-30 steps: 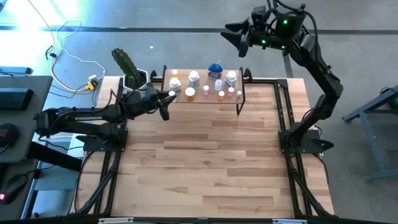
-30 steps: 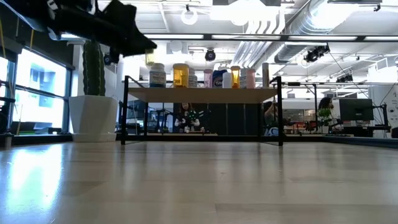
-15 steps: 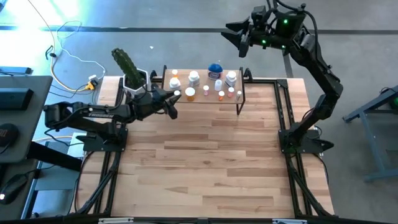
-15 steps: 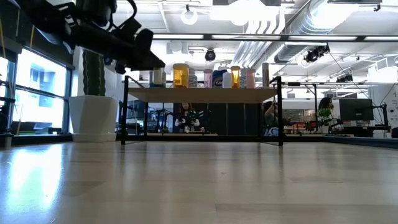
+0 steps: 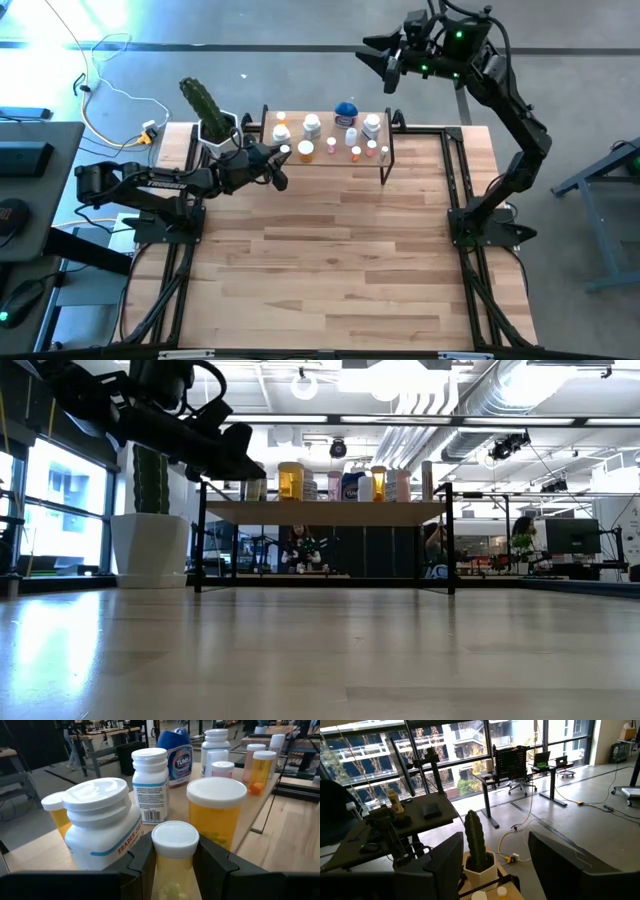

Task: Pick and place medicine bottles onto shelf by color
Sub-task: Put the yellow pill bottle on the shelf, then return to Home Position

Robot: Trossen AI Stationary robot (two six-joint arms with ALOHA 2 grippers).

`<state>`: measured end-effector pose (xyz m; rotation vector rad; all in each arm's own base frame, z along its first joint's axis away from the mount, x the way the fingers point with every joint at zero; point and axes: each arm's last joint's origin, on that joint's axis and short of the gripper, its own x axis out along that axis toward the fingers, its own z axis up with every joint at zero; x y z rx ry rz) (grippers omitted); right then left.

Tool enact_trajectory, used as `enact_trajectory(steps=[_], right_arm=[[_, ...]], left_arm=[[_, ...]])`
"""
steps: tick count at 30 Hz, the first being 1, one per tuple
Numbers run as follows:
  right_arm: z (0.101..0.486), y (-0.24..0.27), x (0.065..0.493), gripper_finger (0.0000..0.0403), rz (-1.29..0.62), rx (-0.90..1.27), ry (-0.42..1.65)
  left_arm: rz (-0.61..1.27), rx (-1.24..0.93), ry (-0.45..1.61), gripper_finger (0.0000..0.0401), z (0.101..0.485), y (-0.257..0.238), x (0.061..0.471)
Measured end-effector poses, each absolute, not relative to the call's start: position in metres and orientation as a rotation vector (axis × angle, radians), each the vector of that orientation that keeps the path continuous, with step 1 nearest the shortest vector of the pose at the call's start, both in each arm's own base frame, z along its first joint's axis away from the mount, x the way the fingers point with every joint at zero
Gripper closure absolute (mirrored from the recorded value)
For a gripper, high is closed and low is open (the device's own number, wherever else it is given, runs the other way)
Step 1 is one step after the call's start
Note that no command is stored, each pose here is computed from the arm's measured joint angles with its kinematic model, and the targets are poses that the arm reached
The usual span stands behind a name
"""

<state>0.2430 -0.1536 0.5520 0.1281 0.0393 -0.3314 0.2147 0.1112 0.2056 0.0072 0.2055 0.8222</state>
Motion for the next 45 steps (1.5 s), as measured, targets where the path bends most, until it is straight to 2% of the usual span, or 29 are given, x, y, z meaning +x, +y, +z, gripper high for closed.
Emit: enact_trajectory(steps=[10, 22, 27, 45], right_arm=[[0.552, -0.1536, 0.243, 0.0188, -0.331, 0.128, 0.039], [0.5504, -0.1537, 0.2432, 0.0188, -0.332, 0.134, 0.054], [0.55, -0.1536, 0.2432, 0.0188, -0.332, 0.134, 0.057], [0.5497, -0.1535, 0.2432, 0.0188, -0.332, 0.141, 0.06]], left_arm=[[0.829, 0.006, 0.209, 0.0294, 0.2053, 0.1135, 0.2135], [0.836, -0.001, 0.211, 0.0214, 0.2047, 0.1141, 0.2132], [0.837, -0.002, 0.211, 0.0194, 0.2047, 0.1141, 0.2132], [0.853, -0.065, 0.205, 0.0195, 0.2062, 0.1117, 0.2108]])
